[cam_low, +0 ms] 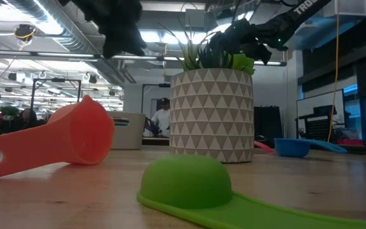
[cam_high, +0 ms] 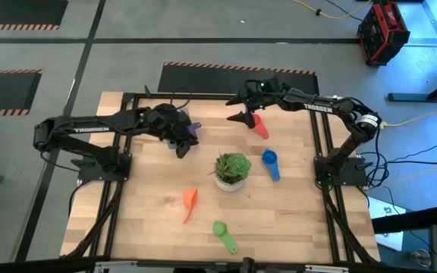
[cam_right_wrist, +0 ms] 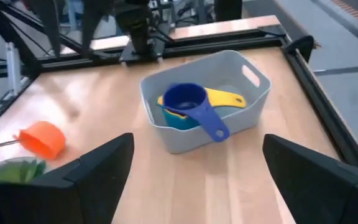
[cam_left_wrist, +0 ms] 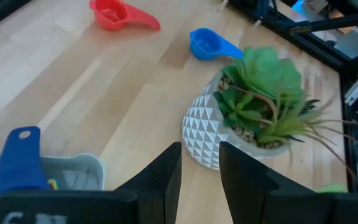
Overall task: Nest measuring cups in basket
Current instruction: Stack the violet measuring cup on top of the yellow measuring cup in the gray bin
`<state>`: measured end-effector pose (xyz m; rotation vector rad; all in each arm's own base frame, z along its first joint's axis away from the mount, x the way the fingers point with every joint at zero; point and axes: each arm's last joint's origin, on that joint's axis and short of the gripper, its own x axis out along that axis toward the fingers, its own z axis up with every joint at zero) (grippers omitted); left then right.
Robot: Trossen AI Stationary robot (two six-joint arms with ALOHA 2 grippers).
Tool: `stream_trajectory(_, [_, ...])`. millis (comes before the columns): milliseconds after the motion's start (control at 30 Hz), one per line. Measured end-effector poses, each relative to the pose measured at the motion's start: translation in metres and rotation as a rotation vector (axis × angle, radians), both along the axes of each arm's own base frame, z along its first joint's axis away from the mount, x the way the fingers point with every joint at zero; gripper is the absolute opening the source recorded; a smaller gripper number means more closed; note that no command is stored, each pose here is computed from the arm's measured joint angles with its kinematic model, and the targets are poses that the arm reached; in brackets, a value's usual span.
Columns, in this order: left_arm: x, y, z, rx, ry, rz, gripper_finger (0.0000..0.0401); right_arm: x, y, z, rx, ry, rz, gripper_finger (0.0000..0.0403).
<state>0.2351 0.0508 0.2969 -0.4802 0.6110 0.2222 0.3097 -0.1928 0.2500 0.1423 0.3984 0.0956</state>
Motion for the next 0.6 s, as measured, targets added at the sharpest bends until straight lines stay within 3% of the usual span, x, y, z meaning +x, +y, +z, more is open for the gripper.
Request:
stream_trajectory(300, [-0.035, 0.004, 0.007, 0.052, 0.099, 0.100, 0.0100, 0.010, -0.002, 0.024, -0.047, -0.037, -0.071, 0.0361])
stream_trajectory(600, [-0.058, 0.019, -0.004, 0.103, 0.318, 0.185, 0.0100, 0.017, -0.004, 0.019, -0.032, -0.041, -0.090, 0.0361])
